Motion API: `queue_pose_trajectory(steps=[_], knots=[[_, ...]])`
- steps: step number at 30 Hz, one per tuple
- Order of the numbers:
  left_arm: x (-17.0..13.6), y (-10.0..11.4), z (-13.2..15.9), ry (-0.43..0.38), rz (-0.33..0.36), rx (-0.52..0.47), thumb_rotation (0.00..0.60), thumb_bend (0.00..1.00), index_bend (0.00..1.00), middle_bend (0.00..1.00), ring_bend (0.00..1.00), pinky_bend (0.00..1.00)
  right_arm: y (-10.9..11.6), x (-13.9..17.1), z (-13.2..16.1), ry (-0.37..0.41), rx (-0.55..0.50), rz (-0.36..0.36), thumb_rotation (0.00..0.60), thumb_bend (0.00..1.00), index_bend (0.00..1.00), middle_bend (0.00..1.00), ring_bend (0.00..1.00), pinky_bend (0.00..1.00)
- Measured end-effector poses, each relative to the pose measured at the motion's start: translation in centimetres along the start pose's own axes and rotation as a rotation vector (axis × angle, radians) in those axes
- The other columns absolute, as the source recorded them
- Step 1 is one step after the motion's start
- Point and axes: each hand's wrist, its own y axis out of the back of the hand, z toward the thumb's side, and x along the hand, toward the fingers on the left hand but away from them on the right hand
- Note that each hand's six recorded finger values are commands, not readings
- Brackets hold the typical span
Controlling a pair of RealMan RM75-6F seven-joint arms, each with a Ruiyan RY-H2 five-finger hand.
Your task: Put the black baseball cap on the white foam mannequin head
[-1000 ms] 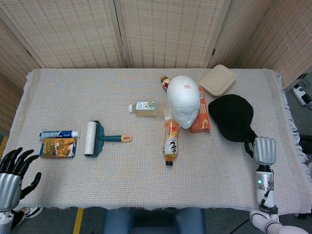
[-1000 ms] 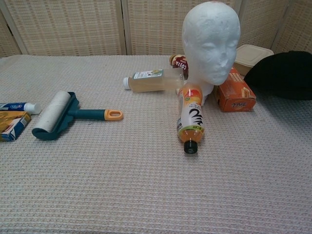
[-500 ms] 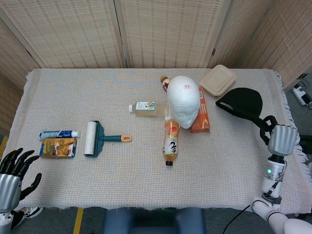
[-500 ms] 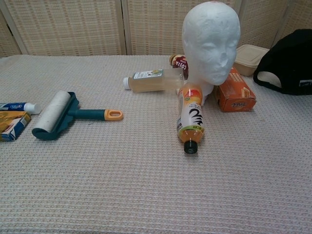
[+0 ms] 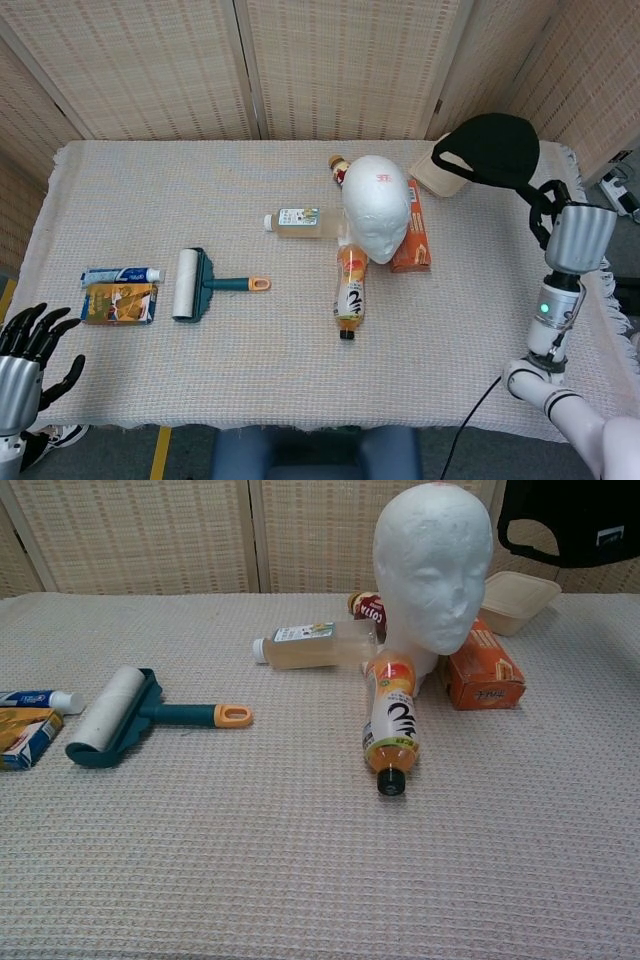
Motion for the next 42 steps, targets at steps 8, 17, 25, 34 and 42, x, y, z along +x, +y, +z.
queue_pose_trajectory(steps=[8,17,25,34,42], knots=[[0.0,0.4,-0.3,0.005,0.004,-0.013,0.600,0.38,0.32,0.27,0.16,0.20,1.6,-3.9,9.4,0.124,-0.025,-0.069,0.600,0.55,0.92,1.00,1.00,1.00],[0.0,1.0,-0.8,0.014,0.013,-0.032,0.600,0.38,0.32,0.27,0.16,0.20,1.7,-1.2,17.1,0.289,-0.056,-0.073,0.600,0.54,0.92,1.00,1.00,1.00],[-0.3,1.8,-0.9,0.010,0.030,-0.048,0.600,0.38,0.32,0.27,0.16,0.20,1.8,1.9,17.1,0.327,-0.065,-0.056,0.600,0.54,0.92,1.00,1.00,1.00],[-0.3,2.1,-0.8,0.003,0.032,-0.062,0.600,0.38,0.32,0.27,0.16,0.20,1.8,4.8,14.3,0.335,-0.031,-0.014,0.600,0.54,0.92,1.00,1.00,1.00],[-0.2,1.9,-0.7,0.003,0.032,-0.060,0.600,0.38,0.32,0.27,0.16,0.20,-0.7,7.1,13.2,0.329,-0.001,0.070,0.600,0.54,0.92,1.00,1.00,1.00]])
